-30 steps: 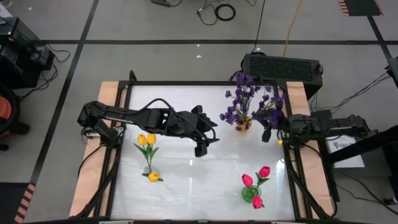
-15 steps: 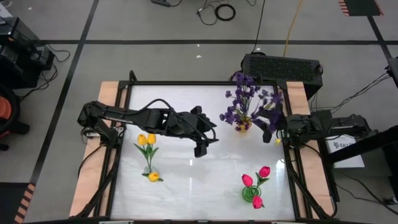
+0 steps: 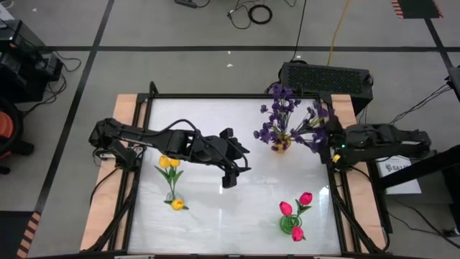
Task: Sort flowers into vase by color
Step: Put the purple flowers into the yellow vase, then return to Home Position
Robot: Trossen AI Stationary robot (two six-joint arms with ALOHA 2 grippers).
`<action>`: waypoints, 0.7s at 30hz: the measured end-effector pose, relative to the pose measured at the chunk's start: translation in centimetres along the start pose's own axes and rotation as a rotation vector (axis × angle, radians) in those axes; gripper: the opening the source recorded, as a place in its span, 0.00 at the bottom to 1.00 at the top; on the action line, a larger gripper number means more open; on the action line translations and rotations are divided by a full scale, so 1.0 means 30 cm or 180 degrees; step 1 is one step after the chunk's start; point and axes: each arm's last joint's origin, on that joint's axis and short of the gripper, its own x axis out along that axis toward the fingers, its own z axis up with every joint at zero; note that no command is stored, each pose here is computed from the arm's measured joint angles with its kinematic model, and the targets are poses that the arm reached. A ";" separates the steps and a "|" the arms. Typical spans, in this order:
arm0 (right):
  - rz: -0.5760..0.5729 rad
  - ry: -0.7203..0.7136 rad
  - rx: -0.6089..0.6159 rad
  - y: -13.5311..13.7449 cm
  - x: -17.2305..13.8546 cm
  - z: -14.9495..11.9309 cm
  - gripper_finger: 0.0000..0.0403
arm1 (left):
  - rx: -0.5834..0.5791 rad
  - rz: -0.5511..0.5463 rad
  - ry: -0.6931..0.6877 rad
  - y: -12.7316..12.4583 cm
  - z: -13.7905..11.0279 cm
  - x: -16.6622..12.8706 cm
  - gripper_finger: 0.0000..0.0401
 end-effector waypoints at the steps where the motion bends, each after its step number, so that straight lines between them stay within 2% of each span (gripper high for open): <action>1: 0.0025 0.0050 -0.0003 -0.002 -0.014 0.005 0.74 | 0.0008 -0.0010 0.0002 -0.005 -0.001 -0.001 0.68; 9: 0.0084 0.0528 -0.0023 -0.039 -0.156 0.040 0.74 | 0.0059 -0.0044 0.0072 -0.024 -0.011 -0.005 0.68; 12: 0.0295 0.0578 -0.0054 -0.045 -0.206 0.058 0.74 | 0.0068 0.0018 0.0097 -0.022 -0.014 -0.005 0.68; 17: 0.0874 0.0274 -0.0085 -0.040 -0.268 0.095 0.74 | 0.0384 0.0282 0.0131 -0.002 -0.015 -0.009 0.68; 21: 0.1163 -0.0118 -0.0234 -0.045 -0.321 0.125 0.68 | 0.0414 0.0361 0.0105 0.055 0.004 -0.049 0.68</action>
